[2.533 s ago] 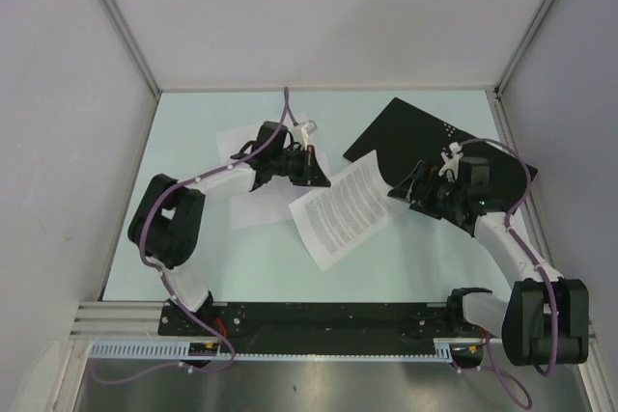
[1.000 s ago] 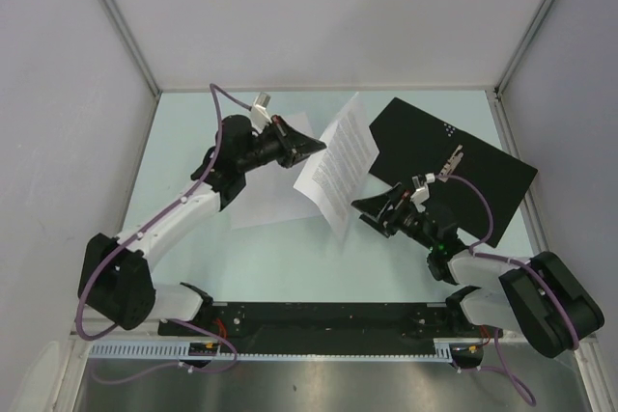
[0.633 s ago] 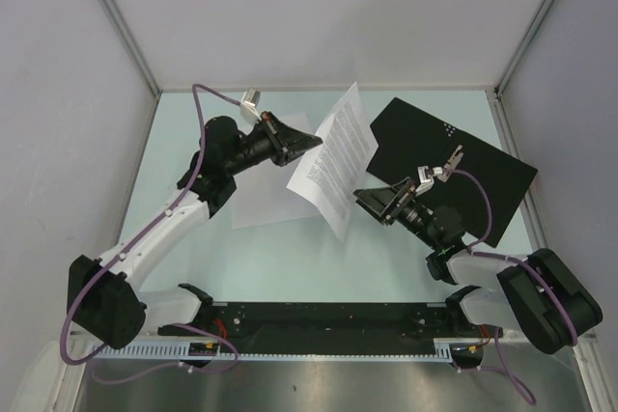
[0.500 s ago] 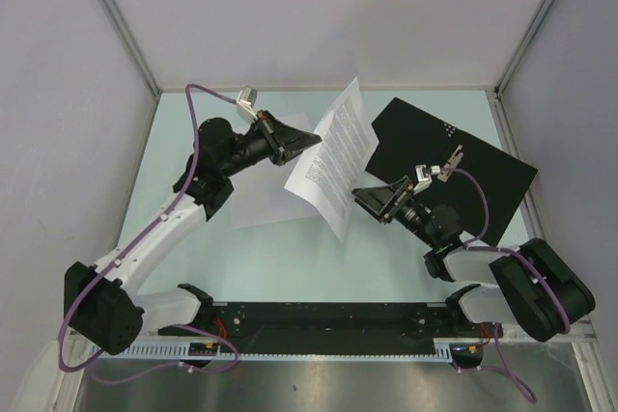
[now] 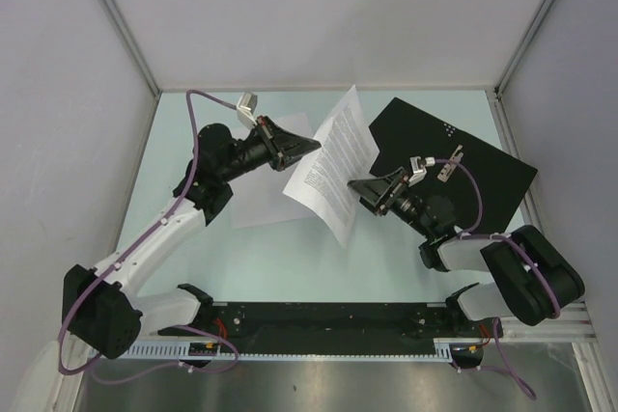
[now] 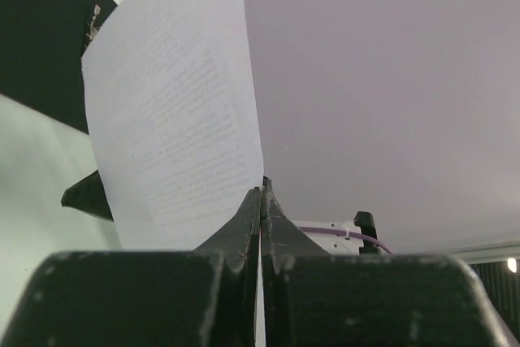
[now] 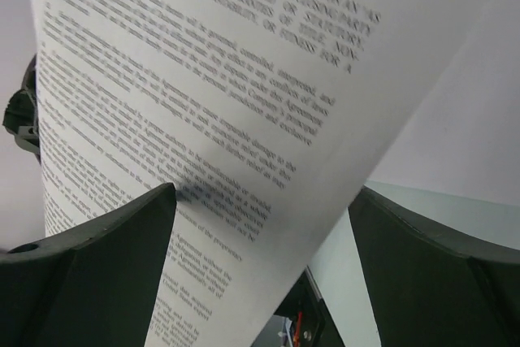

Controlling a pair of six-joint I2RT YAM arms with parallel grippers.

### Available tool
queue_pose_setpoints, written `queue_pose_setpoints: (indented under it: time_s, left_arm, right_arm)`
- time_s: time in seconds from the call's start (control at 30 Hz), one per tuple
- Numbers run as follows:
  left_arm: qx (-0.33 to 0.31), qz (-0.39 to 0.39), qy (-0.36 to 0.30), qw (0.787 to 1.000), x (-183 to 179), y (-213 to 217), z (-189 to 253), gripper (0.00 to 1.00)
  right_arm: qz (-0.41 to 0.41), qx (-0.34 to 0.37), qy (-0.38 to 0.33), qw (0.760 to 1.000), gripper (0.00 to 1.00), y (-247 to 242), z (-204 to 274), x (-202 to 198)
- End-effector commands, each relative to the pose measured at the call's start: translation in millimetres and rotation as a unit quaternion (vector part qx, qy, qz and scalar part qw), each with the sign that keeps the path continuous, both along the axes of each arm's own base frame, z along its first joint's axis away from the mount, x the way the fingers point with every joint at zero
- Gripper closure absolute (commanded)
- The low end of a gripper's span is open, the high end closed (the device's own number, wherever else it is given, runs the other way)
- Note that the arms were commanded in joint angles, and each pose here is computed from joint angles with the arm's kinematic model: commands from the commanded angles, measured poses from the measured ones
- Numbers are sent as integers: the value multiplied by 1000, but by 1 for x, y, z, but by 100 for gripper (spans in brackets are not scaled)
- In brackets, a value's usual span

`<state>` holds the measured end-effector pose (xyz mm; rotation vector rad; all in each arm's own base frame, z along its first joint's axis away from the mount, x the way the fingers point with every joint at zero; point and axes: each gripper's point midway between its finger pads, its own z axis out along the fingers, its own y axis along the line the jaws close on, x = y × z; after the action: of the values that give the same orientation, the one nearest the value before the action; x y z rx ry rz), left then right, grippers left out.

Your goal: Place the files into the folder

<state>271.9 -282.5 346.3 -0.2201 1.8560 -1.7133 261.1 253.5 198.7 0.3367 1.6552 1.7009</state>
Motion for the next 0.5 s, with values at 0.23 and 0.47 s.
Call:
queue_pose_setpoints:
  time_s: [0.23, 0.47]
  left_arm:
    - [-6, -23, -20, 1000, -2, -5, 2, 100]
    - [15, -39, -12, 999, 8, -16, -23, 100]
  right_arm:
    - [-9, 81, -173, 982, 36, -30, 93, -10]
    - [-26, 62, -177, 982, 67, -53, 89, -2]
